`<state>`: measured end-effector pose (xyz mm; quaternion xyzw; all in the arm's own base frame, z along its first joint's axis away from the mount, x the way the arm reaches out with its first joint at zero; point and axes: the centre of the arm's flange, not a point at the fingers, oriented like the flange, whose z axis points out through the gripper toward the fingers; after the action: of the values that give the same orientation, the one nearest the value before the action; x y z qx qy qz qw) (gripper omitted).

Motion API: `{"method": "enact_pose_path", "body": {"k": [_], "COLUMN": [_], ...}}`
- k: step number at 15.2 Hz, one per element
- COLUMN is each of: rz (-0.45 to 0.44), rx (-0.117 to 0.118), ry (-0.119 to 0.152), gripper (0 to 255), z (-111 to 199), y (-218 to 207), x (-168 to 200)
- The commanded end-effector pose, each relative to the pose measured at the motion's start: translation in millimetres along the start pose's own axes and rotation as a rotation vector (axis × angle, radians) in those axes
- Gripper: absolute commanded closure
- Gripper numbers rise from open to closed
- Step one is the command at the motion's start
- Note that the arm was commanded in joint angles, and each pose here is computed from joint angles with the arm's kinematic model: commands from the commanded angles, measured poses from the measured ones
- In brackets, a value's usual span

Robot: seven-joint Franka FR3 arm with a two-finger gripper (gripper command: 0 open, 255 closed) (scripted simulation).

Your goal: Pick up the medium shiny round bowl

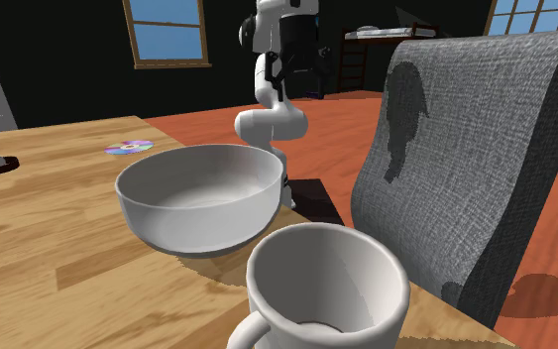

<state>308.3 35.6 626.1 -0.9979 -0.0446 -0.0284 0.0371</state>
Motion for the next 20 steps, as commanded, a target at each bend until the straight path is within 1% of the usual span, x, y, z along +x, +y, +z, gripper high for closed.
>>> {"method": "enact_pose_path", "body": {"k": [1,20], "rz": [0.0,-0.018], "rx": [0.0,-0.121], "ry": [0.0,0.007], "gripper": [0,0], "z": [0,19], "y": [0,69], "x": [0,233]}}
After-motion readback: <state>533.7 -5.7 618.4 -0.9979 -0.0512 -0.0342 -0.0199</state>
